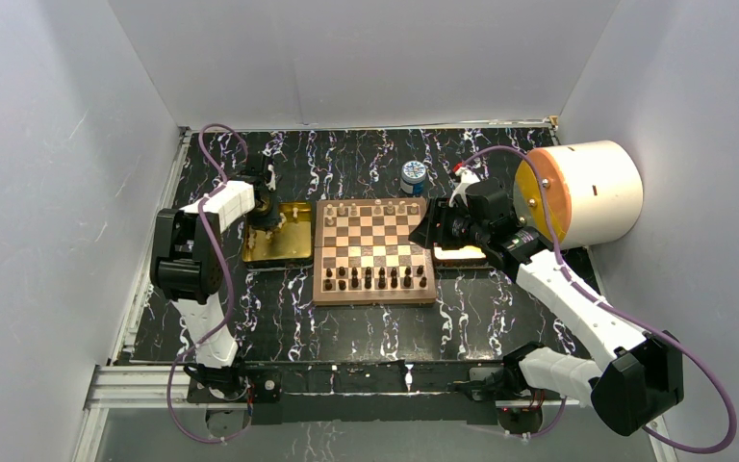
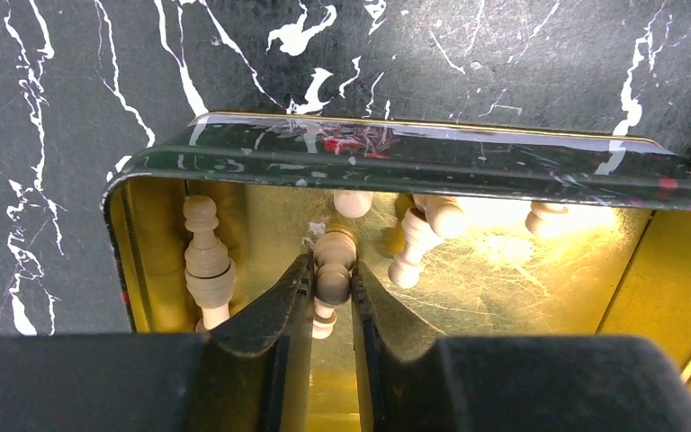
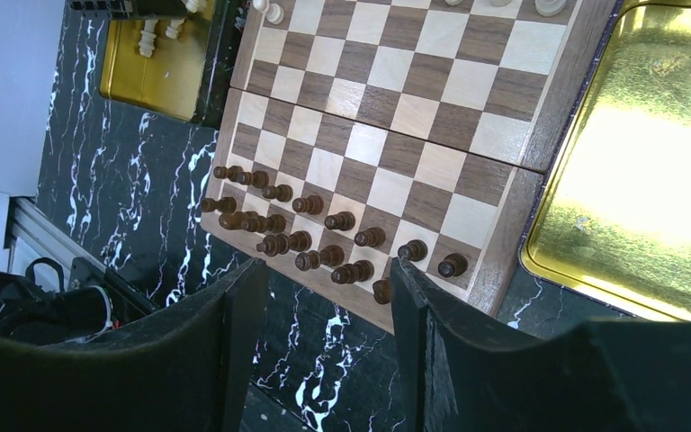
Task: Set up the chess pieces on the board
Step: Pick up the chess piece from the storage box, then place the chess piece on the chessboard.
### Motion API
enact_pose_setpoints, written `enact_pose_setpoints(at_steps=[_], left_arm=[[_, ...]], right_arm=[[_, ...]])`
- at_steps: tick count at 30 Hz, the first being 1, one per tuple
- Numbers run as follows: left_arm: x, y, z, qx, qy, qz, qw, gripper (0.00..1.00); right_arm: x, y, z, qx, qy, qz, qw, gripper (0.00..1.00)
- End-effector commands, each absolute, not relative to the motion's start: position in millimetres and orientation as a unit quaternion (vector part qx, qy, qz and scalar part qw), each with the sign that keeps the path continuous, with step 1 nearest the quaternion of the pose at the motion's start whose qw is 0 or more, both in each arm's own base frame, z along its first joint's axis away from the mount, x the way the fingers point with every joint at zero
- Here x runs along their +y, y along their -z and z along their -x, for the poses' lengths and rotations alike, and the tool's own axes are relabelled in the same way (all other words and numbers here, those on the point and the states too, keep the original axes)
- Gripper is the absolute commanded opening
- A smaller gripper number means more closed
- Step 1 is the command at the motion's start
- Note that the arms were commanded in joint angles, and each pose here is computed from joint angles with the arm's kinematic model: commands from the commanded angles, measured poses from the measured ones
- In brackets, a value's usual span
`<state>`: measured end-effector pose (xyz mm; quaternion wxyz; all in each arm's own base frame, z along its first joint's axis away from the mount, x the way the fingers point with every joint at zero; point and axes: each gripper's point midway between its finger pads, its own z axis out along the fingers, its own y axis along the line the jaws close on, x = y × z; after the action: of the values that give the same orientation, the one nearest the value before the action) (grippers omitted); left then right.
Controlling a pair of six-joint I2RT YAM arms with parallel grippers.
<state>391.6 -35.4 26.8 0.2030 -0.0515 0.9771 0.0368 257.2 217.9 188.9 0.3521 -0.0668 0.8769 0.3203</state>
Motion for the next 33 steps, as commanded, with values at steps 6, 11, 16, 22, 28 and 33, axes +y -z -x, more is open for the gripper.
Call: enact_pose_setpoints(at_steps=[6, 11, 16, 22, 28, 33], left_arm=[[-37, -61, -399, 0.970, -0.021, 0.060, 0.234, 0.10], [-44, -84, -394, 0.964, 0.003, 0.075, 0.254, 0.08], [-55, -107, -388, 0.959, 0.041, 0.089, 0.267, 0.07], [-73, -120, -374, 0.954, 0.097, 0.100, 0.267, 0.07], [-94, -135, -363, 0.946, 0.161, 0.107, 0.261, 0.07], [-123, -153, -355, 0.927, 0.250, 0.119, 0.252, 0.07]], right_arm=[[220, -205, -262, 0.861, -0.337, 0.061, 0.376, 0.61], [226, -207, -263, 0.862, -0.348, 0.057, 0.365, 0.60], [234, -212, -267, 0.859, -0.355, 0.050, 0.365, 0.58], [259, -224, -270, 0.850, -0.364, 0.064, 0.375, 0.58], [297, -240, -268, 0.815, -0.388, 0.129, 0.410, 0.58], [338, -261, -263, 0.717, -0.371, 0.255, 0.532, 0.57]])
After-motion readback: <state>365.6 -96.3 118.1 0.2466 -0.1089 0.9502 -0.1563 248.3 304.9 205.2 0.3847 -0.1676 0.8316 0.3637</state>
